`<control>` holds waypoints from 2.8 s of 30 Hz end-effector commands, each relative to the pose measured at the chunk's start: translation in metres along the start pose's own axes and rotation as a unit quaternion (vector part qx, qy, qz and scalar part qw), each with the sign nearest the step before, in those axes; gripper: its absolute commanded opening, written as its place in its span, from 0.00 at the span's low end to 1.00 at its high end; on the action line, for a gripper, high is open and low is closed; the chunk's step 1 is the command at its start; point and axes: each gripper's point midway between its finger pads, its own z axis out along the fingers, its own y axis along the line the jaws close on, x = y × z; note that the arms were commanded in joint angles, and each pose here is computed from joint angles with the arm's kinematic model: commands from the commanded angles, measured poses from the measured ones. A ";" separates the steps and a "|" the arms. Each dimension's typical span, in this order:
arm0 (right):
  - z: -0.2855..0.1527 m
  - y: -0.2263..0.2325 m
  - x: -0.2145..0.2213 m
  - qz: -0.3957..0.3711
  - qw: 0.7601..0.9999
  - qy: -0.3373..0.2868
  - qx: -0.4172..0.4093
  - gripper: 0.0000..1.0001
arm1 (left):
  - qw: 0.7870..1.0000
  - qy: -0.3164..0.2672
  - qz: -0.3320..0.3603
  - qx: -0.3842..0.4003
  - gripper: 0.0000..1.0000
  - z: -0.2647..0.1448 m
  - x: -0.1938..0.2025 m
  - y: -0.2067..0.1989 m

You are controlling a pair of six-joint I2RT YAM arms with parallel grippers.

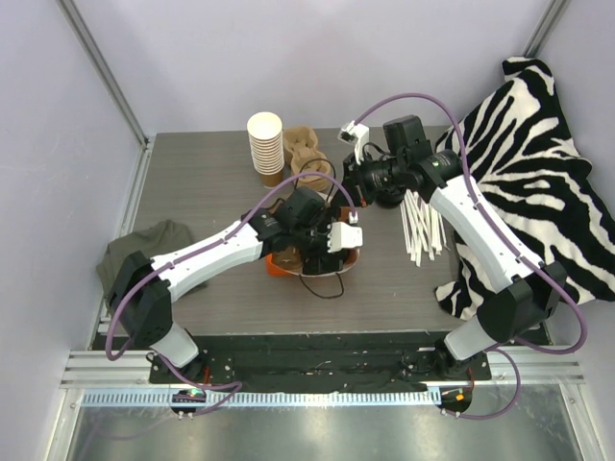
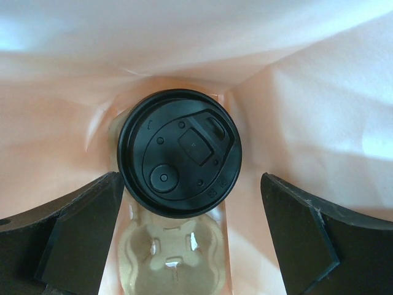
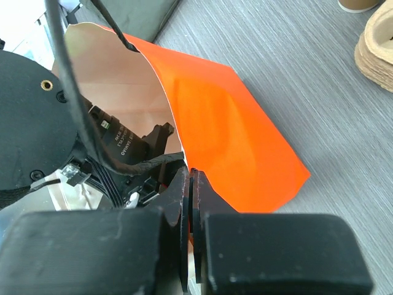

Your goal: Pack the takeout coffee

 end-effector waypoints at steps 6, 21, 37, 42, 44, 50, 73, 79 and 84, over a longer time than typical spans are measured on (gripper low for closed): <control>-0.005 -0.016 0.040 0.046 0.995 0.078 0.038 0.01 | 0.991 -0.077 0.016 -0.113 1.00 -0.046 -0.037 0.054; -0.004 -0.022 0.037 0.039 0.995 0.078 0.048 0.01 | 0.987 -0.114 0.018 -0.111 1.00 -0.063 -0.059 0.058; -0.001 -0.027 0.036 0.035 0.995 0.078 0.055 0.01 | 0.990 -0.124 -0.025 -0.069 1.00 -0.074 -0.066 0.061; -0.001 -0.028 0.037 0.036 0.995 0.080 0.055 0.01 | 0.990 -0.127 -0.026 -0.061 1.00 -0.073 -0.066 0.060; 0.000 -0.028 0.037 0.040 0.994 0.083 0.055 0.01 | 0.990 -0.124 -0.025 -0.060 0.99 -0.070 -0.064 0.060; 0.002 -0.031 0.040 0.045 0.993 0.088 0.059 0.01 | 0.991 -0.120 -0.008 -0.052 0.94 -0.066 -0.055 0.054; 0.004 -0.028 0.033 0.066 0.994 0.085 0.029 0.01 | 0.997 -0.079 0.011 -0.013 0.90 -0.054 -0.030 0.036; 0.004 -0.027 0.031 0.065 0.994 0.083 0.025 0.01 | 0.998 -0.064 0.021 0.003 0.88 -0.051 -0.021 0.031; 0.006 -0.027 0.028 0.070 0.994 0.087 0.017 0.06 | 0.998 -0.063 0.027 -0.003 0.88 -0.051 -0.022 0.034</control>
